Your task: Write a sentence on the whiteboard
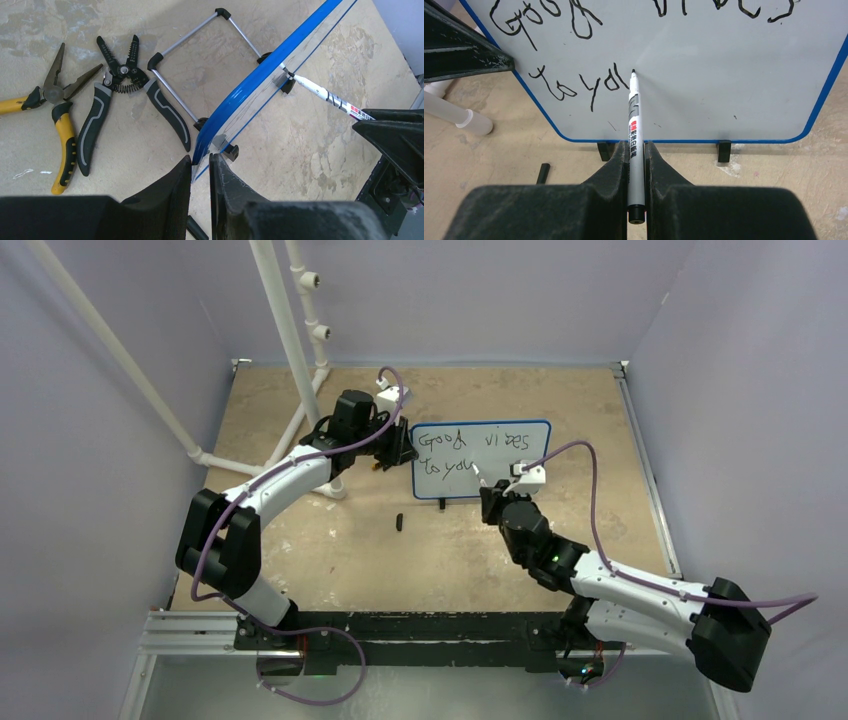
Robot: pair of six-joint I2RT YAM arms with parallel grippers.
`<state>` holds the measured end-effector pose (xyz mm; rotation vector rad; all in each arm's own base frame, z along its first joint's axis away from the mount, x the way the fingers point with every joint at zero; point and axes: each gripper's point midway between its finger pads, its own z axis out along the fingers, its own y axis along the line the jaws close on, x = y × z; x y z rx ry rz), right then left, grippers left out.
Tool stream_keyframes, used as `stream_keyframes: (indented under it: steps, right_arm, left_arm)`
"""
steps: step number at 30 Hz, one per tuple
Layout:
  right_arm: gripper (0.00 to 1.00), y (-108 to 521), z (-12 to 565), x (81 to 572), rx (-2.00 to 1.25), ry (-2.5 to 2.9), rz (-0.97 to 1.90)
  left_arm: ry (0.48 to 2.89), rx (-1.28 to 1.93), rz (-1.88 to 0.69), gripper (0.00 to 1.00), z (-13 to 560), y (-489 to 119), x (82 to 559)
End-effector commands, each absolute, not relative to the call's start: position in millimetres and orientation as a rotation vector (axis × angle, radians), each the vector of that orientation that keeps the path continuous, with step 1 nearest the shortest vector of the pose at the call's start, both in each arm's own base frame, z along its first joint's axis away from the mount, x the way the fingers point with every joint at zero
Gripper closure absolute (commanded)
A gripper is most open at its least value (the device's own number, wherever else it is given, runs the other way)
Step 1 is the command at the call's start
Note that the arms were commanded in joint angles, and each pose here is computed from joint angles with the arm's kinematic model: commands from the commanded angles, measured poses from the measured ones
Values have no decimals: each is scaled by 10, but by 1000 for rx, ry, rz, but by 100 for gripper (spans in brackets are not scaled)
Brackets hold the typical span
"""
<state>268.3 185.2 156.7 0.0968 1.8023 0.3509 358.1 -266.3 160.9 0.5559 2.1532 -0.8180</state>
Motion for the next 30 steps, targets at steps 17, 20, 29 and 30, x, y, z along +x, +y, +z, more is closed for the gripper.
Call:
stream_keyframes:
  steps: [17,20,29,30]
  right_arm:
    - [100,1835,1651,2716,183,1779,385]
    - [100,1829,1601,2702,193,1791,388]
    - [100,1790,1482,2655,214,1824,385]
    - [100,1785,1477,2653,217,1826,384]
  left_arm:
    - [2101,556,-854,81,1773,-2703,3577]
    - [2101,556,-854,81,1773,-2703,3577]
    - [2101,556,-854,81,1774,-2703,3577]
    - [2102,556,-854,81,1772,-2703,3575]
